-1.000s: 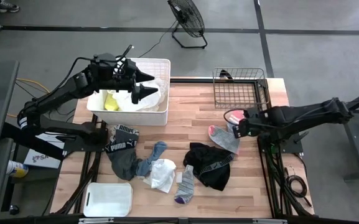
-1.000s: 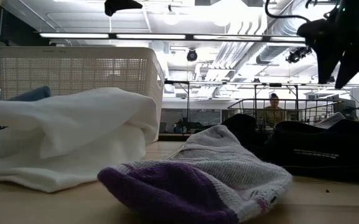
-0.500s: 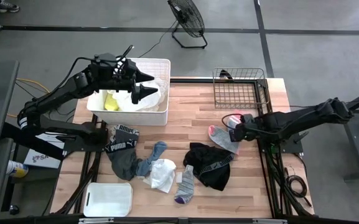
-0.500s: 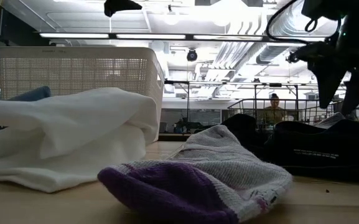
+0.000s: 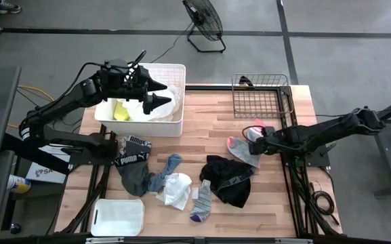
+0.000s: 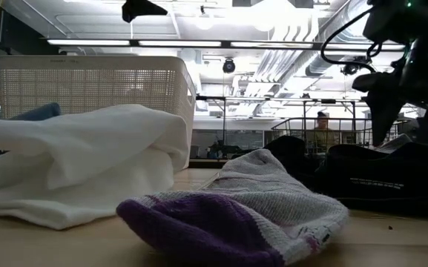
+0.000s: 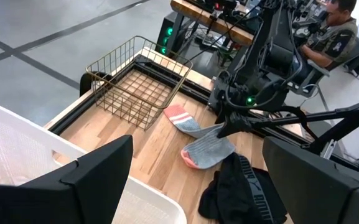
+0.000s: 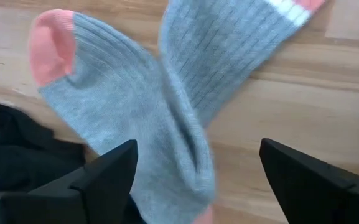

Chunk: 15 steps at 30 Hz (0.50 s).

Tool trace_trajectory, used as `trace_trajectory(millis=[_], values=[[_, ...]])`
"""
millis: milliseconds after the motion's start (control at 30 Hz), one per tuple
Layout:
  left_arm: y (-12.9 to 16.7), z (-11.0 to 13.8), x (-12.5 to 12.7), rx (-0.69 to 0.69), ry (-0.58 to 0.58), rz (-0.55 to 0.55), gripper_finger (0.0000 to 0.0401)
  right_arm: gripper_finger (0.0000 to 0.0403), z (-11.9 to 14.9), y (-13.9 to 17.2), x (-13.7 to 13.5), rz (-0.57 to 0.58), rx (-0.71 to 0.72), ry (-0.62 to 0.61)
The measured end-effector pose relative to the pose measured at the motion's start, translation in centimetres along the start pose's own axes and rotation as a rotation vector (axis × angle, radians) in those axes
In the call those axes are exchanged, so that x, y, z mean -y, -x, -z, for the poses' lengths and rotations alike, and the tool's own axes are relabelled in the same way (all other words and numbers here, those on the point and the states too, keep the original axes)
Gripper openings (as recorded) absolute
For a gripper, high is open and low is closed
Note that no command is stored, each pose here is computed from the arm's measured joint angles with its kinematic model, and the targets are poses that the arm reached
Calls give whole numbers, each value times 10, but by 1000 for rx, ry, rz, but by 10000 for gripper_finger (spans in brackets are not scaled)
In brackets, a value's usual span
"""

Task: Pick & Place Cloths
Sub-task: Put the gray sock into the bottom white bin

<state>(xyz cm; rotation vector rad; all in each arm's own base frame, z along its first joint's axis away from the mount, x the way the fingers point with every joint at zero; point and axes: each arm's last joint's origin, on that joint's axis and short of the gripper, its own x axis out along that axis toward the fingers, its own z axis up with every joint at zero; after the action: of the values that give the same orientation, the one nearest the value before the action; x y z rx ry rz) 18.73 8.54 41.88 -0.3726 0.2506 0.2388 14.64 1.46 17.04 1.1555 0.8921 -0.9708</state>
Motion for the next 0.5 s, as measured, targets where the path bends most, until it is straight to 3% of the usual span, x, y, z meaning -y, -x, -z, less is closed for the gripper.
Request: trace_trajectory(millis=[500], values=[[0,0,0,3,1,-9,351,198,6,-19,-4,-6,-73,101]])
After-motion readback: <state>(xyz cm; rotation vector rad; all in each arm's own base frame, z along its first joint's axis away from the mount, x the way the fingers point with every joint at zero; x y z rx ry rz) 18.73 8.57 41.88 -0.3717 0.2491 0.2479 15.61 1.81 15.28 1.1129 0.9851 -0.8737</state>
